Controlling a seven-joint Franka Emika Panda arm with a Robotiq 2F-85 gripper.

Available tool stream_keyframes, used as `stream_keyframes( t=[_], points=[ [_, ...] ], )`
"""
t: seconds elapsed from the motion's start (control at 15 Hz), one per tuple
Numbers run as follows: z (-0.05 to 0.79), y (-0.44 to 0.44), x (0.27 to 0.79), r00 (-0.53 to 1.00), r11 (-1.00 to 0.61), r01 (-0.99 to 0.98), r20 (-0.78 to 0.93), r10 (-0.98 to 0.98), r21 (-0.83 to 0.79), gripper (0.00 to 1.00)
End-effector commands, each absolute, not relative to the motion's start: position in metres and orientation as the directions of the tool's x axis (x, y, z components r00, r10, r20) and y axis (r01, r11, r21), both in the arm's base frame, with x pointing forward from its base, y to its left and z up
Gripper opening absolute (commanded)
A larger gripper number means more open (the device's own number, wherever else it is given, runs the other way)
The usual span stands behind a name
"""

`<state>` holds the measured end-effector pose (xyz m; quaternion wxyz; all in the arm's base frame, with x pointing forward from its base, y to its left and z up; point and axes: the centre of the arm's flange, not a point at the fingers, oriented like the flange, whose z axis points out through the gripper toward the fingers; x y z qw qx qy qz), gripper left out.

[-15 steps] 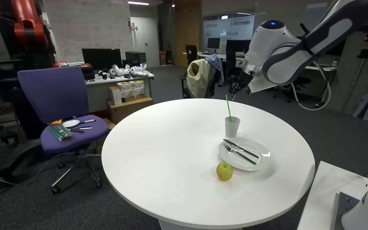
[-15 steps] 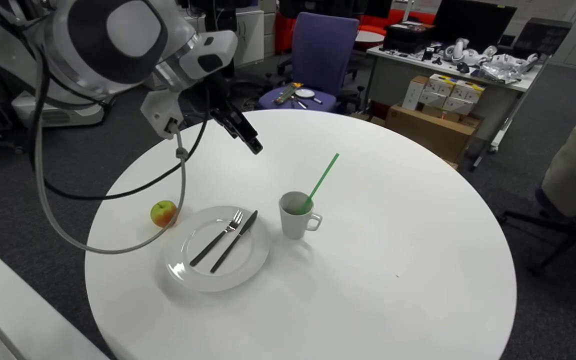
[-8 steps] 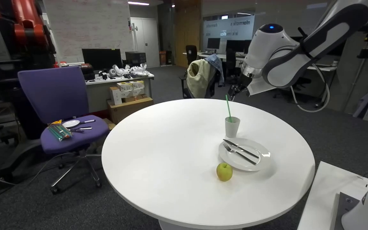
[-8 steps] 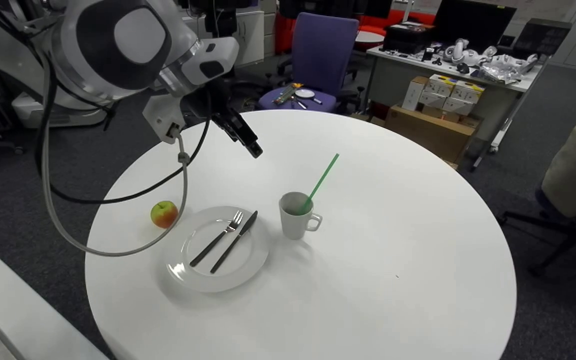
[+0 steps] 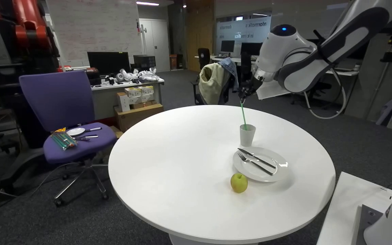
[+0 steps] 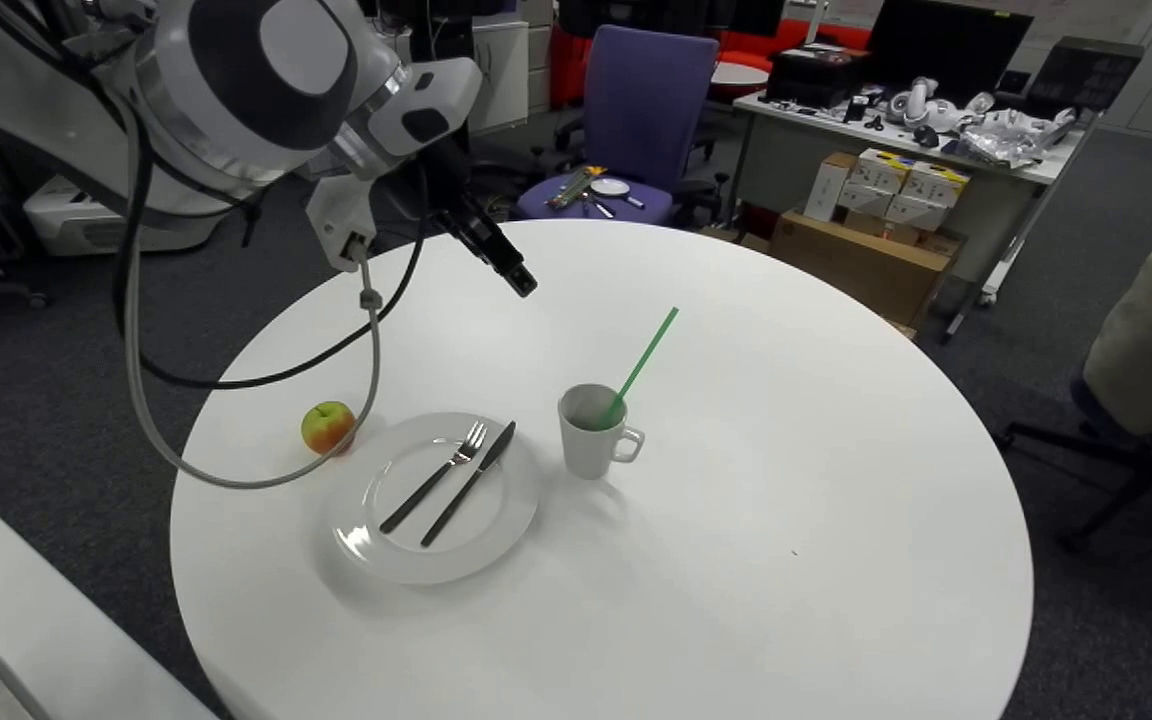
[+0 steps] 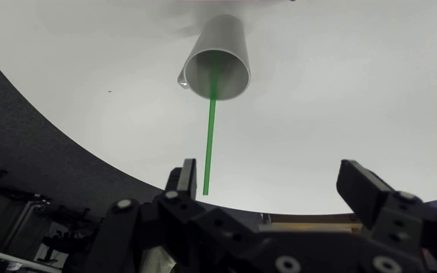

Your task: Remove the green straw from the white mug and put it on the table

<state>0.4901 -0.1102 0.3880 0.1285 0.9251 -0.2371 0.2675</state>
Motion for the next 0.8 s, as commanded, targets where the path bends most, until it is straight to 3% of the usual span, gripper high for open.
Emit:
stream_keyframes(
  t=[0.0,0.4,0.73],
  points=[
    [0.383,-0.126,0.538,0.662,-0.801,-0.595,0.608,-0.438,0.071,1.00],
    [0.359,-0.174,0.600,0.562,-0.700,-0.711,0.651,-0.510,0.065,1.00],
    [0.328,-0.206,0.625,0.576,-0.675,-0.728,0.643,-0.506,0.121,1.00]
  ],
)
